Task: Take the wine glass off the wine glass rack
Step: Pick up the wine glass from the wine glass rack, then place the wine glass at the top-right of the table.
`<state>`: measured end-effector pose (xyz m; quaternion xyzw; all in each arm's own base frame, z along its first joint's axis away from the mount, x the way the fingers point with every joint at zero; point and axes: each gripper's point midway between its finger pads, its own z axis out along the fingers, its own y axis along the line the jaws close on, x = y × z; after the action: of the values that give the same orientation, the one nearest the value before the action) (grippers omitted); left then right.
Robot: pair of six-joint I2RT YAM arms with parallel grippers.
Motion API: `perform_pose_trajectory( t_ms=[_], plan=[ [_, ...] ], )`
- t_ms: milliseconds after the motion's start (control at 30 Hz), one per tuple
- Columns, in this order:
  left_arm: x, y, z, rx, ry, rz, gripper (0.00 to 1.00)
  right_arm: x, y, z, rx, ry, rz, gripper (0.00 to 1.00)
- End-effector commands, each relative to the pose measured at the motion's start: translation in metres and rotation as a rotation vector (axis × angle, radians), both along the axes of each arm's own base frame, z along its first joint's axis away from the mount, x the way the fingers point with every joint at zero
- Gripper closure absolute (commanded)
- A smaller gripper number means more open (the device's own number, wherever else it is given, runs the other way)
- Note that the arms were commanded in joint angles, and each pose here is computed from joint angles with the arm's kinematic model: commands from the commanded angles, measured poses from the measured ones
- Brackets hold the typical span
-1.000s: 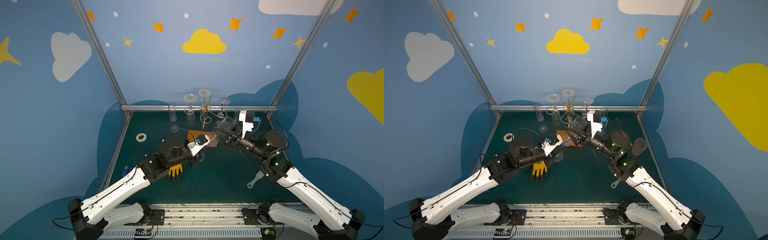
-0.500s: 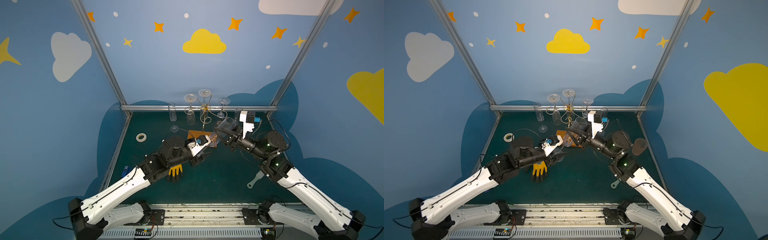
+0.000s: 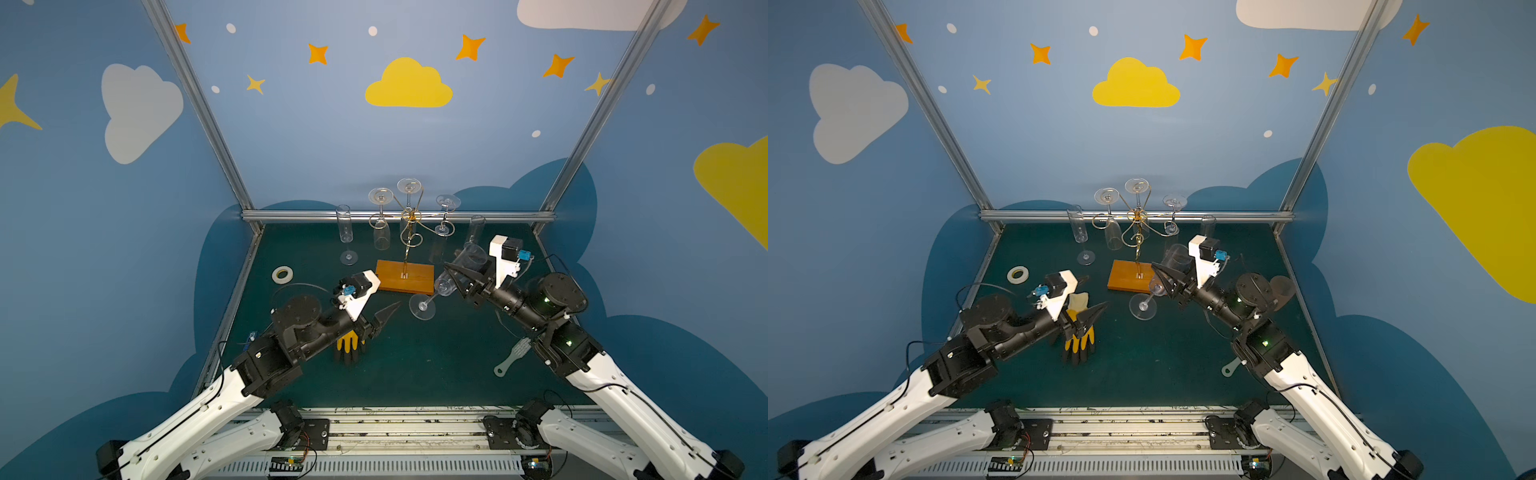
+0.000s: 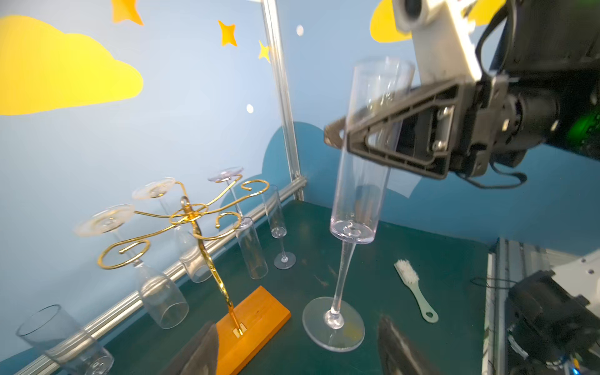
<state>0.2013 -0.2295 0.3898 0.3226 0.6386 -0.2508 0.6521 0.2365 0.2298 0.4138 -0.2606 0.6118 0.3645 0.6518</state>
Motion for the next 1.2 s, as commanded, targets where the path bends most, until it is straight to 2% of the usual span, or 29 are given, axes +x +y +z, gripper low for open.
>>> perform_pose_trajectory(
  t_ms=[0, 233, 633, 800, 967, 1167],
  plan=[
    [0.006, 0.024, 0.019, -0.124, -0.014, 0.115, 0.24, 0.021, -0.023, -0.021, -0.073, -0.017, -0.122, 0.69],
    [0.005, 0.038, 0.018, -0.157, 0.008, 0.166, 0.24, 0.074, -0.068, -0.069, -0.157, 0.008, -0.311, 0.69],
    [0.023, 0.023, 0.015, -0.159, 0.029, 0.188, 0.24, 0.168, -0.137, -0.136, -0.28, 0.081, -0.465, 0.7],
    [0.034, 0.018, 0.017, -0.143, 0.019, 0.222, 0.24, 0.202, -0.162, -0.148, -0.335, 0.151, -0.5, 0.71],
    [0.044, 0.019, 0.02, -0.144, 0.009, 0.256, 0.24, 0.236, -0.173, -0.154, -0.388, 0.139, -0.517, 0.71],
    [0.056, 0.013, 0.016, -0.095, 0.013, 0.27, 0.23, 0.283, -0.191, -0.162, -0.307, 0.105, -0.566, 0.71]
  ],
)
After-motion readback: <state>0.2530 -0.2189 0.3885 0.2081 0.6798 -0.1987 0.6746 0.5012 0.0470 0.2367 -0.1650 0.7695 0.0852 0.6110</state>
